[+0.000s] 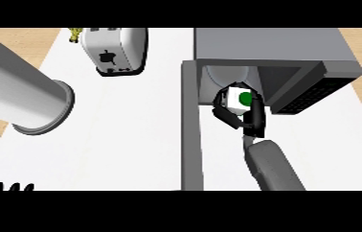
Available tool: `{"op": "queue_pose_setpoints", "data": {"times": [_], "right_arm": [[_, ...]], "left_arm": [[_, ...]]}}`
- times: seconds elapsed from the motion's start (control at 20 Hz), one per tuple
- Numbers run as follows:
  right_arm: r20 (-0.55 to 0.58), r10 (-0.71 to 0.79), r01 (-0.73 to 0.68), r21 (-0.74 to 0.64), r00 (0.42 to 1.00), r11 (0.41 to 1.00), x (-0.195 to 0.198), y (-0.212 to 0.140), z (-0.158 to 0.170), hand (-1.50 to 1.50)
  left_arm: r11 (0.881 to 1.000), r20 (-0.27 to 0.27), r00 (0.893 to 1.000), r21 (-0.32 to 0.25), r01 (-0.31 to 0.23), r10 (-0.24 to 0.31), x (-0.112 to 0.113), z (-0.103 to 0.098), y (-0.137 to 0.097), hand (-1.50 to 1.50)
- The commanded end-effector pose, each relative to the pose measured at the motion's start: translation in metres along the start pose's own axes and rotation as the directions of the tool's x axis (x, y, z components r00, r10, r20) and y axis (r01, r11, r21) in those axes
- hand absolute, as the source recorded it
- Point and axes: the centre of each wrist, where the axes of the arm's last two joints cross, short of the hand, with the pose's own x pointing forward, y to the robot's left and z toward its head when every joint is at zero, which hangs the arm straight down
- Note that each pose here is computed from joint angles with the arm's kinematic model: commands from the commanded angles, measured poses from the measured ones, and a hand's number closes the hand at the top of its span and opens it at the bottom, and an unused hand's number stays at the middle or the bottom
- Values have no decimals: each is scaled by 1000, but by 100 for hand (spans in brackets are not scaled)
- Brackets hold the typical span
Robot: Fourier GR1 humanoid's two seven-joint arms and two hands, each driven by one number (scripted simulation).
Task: Pick up the milk, place it into the microwave and close the microwave
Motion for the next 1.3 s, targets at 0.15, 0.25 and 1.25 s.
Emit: {"op": "queue_pose_setpoints", "data": {"times": [0.15, 0.25, 1.25], "right_arm": [[-55, 7, -10, -62, 998, 998, -26, 12, -30, 150], [-81, 30, -34, -47, 996, 998, -19, 21, -50, 150], [29, 463, -460, -85, 886, 884, -32, -39, -95, 150]], "left_arm": [[1000, -5, 1000, -5, 15, -15, 16, -14, -6, -150], [1000, 2, 1000, -17, 3, -3, -7, -8, 3, -150], [996, -1, 1000, -83, -26, 26, -4, -17, 9, -150]]}}
